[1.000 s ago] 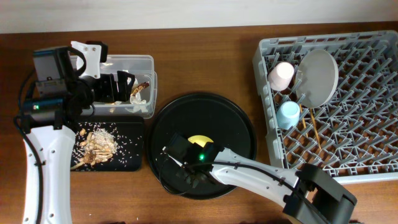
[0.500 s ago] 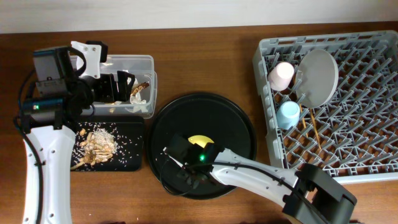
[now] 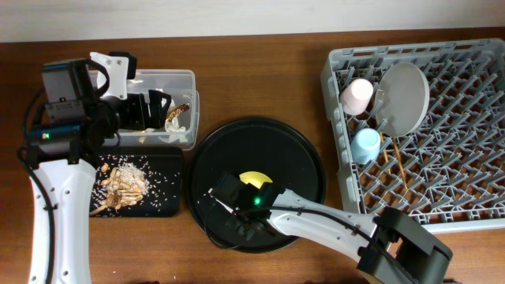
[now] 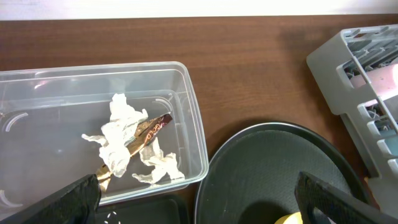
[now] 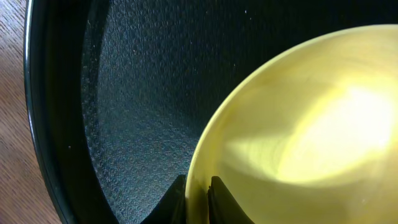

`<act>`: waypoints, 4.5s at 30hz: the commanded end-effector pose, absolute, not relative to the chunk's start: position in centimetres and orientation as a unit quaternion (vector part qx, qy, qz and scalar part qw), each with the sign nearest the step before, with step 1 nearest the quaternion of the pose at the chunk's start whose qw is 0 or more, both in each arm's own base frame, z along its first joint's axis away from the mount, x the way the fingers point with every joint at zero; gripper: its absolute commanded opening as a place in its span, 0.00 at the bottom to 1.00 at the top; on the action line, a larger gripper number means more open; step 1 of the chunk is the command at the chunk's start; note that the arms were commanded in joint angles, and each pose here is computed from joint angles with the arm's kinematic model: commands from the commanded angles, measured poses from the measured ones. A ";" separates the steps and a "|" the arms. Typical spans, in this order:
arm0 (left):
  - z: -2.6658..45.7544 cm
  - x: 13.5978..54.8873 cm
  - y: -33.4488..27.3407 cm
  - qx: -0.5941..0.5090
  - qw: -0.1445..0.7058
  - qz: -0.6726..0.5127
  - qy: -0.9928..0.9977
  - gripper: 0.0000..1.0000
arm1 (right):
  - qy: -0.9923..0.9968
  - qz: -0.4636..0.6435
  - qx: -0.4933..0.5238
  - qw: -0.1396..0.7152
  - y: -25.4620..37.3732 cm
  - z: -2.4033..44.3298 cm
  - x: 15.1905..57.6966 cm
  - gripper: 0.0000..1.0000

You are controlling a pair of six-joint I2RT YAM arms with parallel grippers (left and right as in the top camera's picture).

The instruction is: Sort waste into correct bins and load items into the dishwasher rack

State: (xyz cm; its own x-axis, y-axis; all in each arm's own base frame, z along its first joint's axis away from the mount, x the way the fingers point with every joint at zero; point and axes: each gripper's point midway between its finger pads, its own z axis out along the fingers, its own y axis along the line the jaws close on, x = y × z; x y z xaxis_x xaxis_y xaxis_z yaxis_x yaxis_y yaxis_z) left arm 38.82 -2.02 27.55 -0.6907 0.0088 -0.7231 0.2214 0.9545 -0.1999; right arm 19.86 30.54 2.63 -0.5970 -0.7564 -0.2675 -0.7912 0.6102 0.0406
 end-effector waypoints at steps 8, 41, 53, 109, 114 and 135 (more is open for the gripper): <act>28.4 38.9 -1.8 0.068 0.399 -0.132 0.905 0.99 | 0.892 0.080 -0.429 0.114 30.6 2.2 20.1 0.08; 28.4 38.9 -1.8 0.068 0.399 -0.132 0.905 0.99 | 0.887 0.330 -0.132 0.294 10.5 27.9 21.5 0.04; 28.4 38.9 -1.8 0.068 0.399 -0.132 0.905 0.99 | 0.821 0.529 0.025 0.214 3.1 21.5 29.7 0.04; 28.4 38.9 -1.8 0.068 0.399 -0.132 0.905 0.99 | 0.870 0.324 0.307 0.210 -16.3 21.9 29.3 0.77; 28.4 38.9 -1.8 0.069 0.399 -0.132 0.905 0.99 | 0.931 0.230 0.205 0.195 -11.7 24.6 30.5 0.76; 28.4 38.9 -1.8 0.068 0.399 -0.132 0.905 0.99 | 0.991 -0.010 -0.074 0.108 3.6 14.2 33.4 0.32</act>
